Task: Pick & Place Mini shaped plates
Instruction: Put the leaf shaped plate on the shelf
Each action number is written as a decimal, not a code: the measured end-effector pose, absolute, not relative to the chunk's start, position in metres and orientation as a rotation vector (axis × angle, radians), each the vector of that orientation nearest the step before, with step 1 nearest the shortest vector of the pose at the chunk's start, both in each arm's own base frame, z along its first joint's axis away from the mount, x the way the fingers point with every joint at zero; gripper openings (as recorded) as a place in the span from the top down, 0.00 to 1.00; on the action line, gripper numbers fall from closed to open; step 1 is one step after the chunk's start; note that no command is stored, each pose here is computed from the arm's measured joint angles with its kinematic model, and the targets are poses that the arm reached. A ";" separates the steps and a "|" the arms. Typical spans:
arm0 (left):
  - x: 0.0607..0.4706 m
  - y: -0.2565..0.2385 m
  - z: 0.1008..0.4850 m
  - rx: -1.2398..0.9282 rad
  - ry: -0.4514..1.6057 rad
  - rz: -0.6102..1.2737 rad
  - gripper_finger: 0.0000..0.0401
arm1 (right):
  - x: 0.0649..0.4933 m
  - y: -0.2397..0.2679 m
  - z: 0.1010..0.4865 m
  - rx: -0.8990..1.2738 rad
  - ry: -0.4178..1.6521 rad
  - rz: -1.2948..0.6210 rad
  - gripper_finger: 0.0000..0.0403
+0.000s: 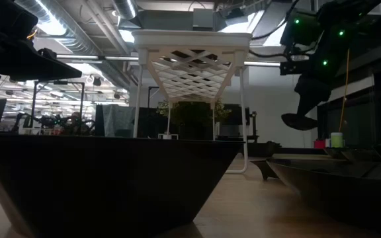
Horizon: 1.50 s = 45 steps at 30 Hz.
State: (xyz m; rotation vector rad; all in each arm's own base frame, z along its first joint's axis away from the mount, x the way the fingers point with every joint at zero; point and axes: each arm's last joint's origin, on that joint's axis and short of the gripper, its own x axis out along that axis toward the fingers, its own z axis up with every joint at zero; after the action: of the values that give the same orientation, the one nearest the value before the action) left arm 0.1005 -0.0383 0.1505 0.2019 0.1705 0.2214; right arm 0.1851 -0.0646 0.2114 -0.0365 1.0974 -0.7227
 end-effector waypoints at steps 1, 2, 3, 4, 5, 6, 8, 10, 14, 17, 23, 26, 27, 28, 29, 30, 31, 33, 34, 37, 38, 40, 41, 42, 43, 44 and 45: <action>0.100 -0.038 0.151 0.201 0.170 0.222 0.64 | 0.185 -0.063 0.213 -0.044 1.087 -0.716 0.99; 0.100 -0.038 0.151 0.201 0.170 0.221 0.64 | 0.186 -0.061 0.214 -0.051 1.078 -0.710 0.99; 0.100 -0.038 0.151 0.202 0.170 0.221 0.64 | 0.187 -0.059 0.215 -0.056 1.073 -0.700 0.99; 0.100 -0.038 0.151 0.201 0.170 0.222 0.64 | 0.188 -0.057 0.218 -0.062 1.066 -0.691 0.99; 0.101 -0.038 0.151 0.202 0.170 0.222 0.64 | 0.190 -0.055 0.221 -0.066 1.053 -0.683 0.99; 0.100 -0.038 0.151 0.201 0.170 0.222 0.64 | 0.192 -0.054 0.224 -0.074 1.040 -0.679 0.99; 0.100 -0.038 0.151 0.201 0.170 0.222 0.64 | 0.195 -0.050 0.231 -0.107 1.020 -0.666 0.99; 0.101 -0.038 0.151 0.202 0.170 0.222 0.64 | 0.199 -0.047 0.238 -0.148 1.001 -0.656 0.99; 0.100 -0.038 0.151 0.202 0.170 0.222 0.64 | 0.204 -0.039 0.252 -0.220 0.971 -0.609 0.98; 0.101 -0.038 0.151 0.202 0.170 0.222 0.64 | 0.209 -0.032 0.261 -0.234 0.938 -0.579 0.98; 0.100 -0.038 0.151 0.202 0.170 0.222 0.64 | 0.214 -0.016 0.274 -0.290 0.887 -0.534 0.98; 0.101 -0.038 0.151 0.201 0.170 0.222 0.64 | 0.218 -0.008 0.276 -0.317 0.879 -0.498 0.98; 0.100 -0.038 0.151 0.201 0.170 0.222 0.64 | 0.219 -0.005 0.277 -0.322 0.876 -0.486 0.98; 0.100 -0.038 0.151 0.202 0.170 0.222 0.64 | 0.221 -0.002 0.279 -0.328 0.872 -0.475 0.98; 0.100 -0.038 0.151 0.202 0.170 0.222 0.64 | 0.224 0.001 0.280 -0.333 0.868 -0.464 0.98; 0.100 -0.038 0.151 0.202 0.170 0.222 0.64 | 0.226 0.003 0.282 -0.340 0.865 -0.453 0.98; 0.100 -0.038 0.151 0.202 0.170 0.221 0.64 | 0.229 0.006 0.283 -0.351 0.866 -0.442 0.98; 0.100 -0.038 0.151 0.201 0.170 0.222 0.64 | 0.237 0.010 0.286 -0.385 0.868 -0.415 0.98; 0.100 -0.038 0.151 0.201 0.170 0.221 0.64 | 0.240 0.012 0.288 -0.401 0.870 -0.402 0.98; 0.100 -0.038 0.151 0.201 0.170 0.222 0.64 | 0.253 0.017 0.295 -0.441 0.864 -0.374 0.98; 0.101 -0.038 0.151 0.201 0.170 0.222 0.64 | 0.257 0.019 0.297 -0.457 0.864 -0.363 0.98; 0.100 -0.038 0.151 0.201 0.170 0.222 0.64 | 0.265 0.023 0.301 -0.487 0.860 -0.344 0.98; 0.101 -0.038 0.151 0.201 0.170 0.222 0.64 | 0.269 0.025 0.304 -0.508 0.857 -0.331 0.98; 0.100 -0.038 0.151 0.202 0.170 0.221 0.64 | 0.273 0.026 0.306 -0.530 0.856 -0.318 0.98; 0.101 -0.038 0.151 0.201 0.170 0.222 0.64 | 0.277 0.028 0.308 -0.553 0.857 -0.304 0.98; 0.100 -0.038 0.151 0.201 0.170 0.221 0.64 | 0.281 0.030 0.310 -0.576 0.857 -0.290 0.98; 0.101 -0.038 0.151 0.202 0.170 0.222 0.64 | 0.284 0.032 0.311 -0.595 0.856 -0.279 0.98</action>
State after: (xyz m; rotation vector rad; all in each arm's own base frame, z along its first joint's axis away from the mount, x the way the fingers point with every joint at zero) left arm 0.1005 -0.0383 0.1506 0.2016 0.1704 0.2217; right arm 0.2844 0.0317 0.3111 -0.5953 0.8559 -0.2791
